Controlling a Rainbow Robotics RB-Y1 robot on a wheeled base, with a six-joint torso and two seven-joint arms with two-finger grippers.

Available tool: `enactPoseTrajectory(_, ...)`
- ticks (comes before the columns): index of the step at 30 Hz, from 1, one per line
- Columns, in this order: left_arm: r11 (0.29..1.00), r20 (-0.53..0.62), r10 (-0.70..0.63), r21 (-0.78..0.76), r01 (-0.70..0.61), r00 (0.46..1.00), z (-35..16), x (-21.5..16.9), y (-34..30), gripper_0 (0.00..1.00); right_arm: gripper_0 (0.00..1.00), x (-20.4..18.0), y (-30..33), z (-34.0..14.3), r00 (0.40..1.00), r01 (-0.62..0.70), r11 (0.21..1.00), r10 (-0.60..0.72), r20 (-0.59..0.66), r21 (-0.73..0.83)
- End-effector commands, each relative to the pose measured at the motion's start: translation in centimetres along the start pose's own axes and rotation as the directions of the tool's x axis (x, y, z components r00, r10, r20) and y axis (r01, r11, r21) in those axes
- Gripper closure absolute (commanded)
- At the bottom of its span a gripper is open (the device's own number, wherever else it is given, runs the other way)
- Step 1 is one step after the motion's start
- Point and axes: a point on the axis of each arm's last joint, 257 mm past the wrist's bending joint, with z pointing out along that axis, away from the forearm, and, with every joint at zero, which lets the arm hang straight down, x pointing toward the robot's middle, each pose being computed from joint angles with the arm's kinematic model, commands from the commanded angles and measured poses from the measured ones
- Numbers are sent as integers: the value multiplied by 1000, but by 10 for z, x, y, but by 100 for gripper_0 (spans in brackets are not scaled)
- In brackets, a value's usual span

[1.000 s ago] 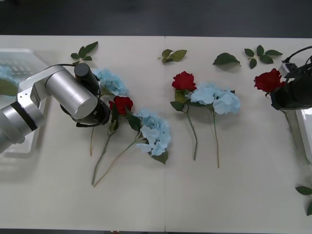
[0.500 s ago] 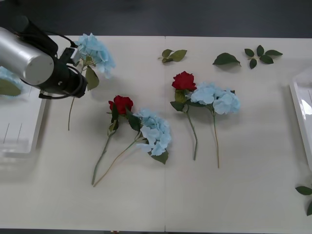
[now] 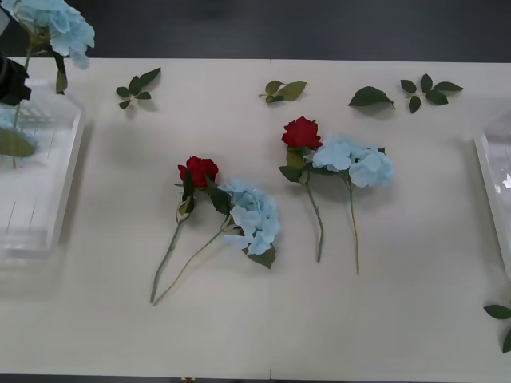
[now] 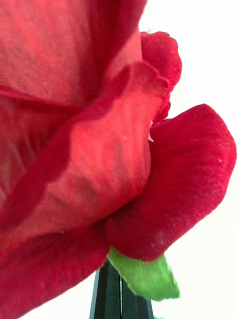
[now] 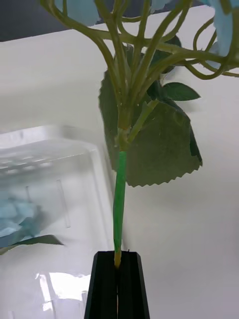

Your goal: Put the red flowers into the right box and the blue flowers into the left box

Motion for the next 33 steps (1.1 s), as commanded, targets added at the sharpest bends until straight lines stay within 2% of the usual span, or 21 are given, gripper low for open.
enactPoseTrajectory(1, 990, 26, 129, -53, -128, 991, -28, -7, 45, 100, 100, -9, -16, 2, 999, 4, 1000, -5, 37, 28)
enactPoseTrajectory(3, 985, 29, 149, -87, -146, 988, -39, -5, 67, 100, 100, -9, -17, 6, 999, 1, 999, -2, 44, 32)
enactPoseTrajectory(4, 983, 26, 155, -104, -151, 988, -42, -4, 75, 100, 94, -8, -19, 7, 999, 3, 999, -5, 47, 38)
enactPoseTrajectory(7, 972, 14, 167, -169, -163, 986, -56, 1, 108, 100, 63, -6, -25, 10, 999, 1, 999, -3, 48, 51)
enactPoseTrajectory(9, 966, -9, 151, -212, -149, 988, -65, 10, 131, 100, 48, -5, -24, 11, 999, -1, 999, -2, 48, 48)
enactPoseTrajectory(14, 939, -60, 125, -314, -138, 990, -80, 26, 171, 100, 22, -5, -23, 11, 999, 11, 999, -13, 47, 39)
enactPoseTrajectory(17, 923, -80, 109, -362, -131, 991, -86, 34, 189, 100, 14, -7, -14, 9, 999, 7, 1000, -7, 49, 2)
enactPoseTrajectory(24, 911, -129, 45, -402, -94, 991, -77, 64, 212, 100, 12, -17, 16, -17, 999, -37, 986, 38, 3, -161)
enactPoseTrajectory(33, 913, -213, 8, -398, -94, 977, -46, 106, 216, 100, 12, -45, 84, -85, 996, -69, 954, 50, -71, -291)
